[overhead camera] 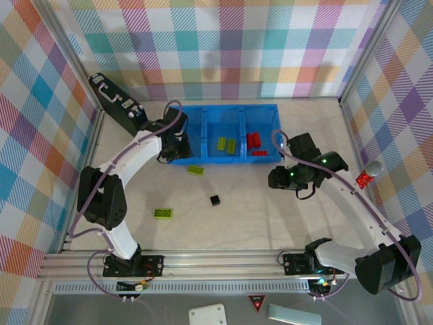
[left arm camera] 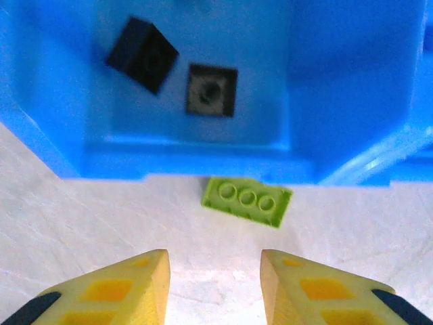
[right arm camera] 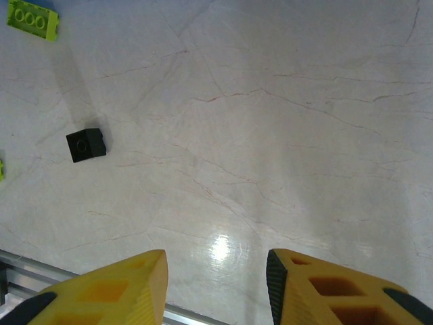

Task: Sort the legos into containers by color
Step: Pick up the lego from the center of the table.

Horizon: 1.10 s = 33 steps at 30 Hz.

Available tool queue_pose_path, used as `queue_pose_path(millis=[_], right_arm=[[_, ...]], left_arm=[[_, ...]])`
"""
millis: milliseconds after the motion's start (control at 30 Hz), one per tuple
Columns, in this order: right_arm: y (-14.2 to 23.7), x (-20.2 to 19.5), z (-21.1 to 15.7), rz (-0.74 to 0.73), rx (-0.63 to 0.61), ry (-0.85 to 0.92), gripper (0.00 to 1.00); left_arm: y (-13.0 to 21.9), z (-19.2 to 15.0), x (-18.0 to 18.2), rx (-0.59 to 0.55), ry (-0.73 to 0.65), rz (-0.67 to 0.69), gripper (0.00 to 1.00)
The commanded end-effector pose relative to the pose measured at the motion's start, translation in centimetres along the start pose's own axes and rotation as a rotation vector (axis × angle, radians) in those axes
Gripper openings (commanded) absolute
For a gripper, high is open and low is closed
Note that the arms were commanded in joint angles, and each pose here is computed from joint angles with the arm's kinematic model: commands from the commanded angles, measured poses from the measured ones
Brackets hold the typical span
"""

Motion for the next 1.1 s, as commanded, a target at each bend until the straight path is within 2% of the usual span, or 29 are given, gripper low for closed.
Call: queue_pose_path(millis=[0, 467, 800, 1067], right_arm=[[-0.2, 0.5, 0.2, 0.02, 0.004, -0.006, 0.45], [-0.9, 0.9, 0.0, 0.012, 0.024, 0.004, 0.45], [-1.2, 0.9, -0.2, 0.009, 0.031, 0.011, 0.45], [-1.6, 1.0, -0.2, 0.012, 0.036, 0.019, 0.45]], left_arm=[[0.2, -1.7, -0.3, 0.008, 0.03, -0.011, 0.41], [-2.6, -9.6, -5.0, 0.107, -0.025, 0.022, 0.51], [-4.5, -12.9, -6.7, 0.147, -0.034, 0.064, 0.61], [-6.1, -15.4, -7.3, 0.193, -0.05, 0.095, 0.63]])
Point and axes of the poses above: each hand's point on the last joint's axis, 136 mm out from that joint toward the fingers, its own y axis back along the fingers, its own x axis along the line the jaws close on, z = x × y, the point moved 5 cm from there along y, back along the fingers, and after that the axes turned 7 degrees about y, right-handed, at the moved point
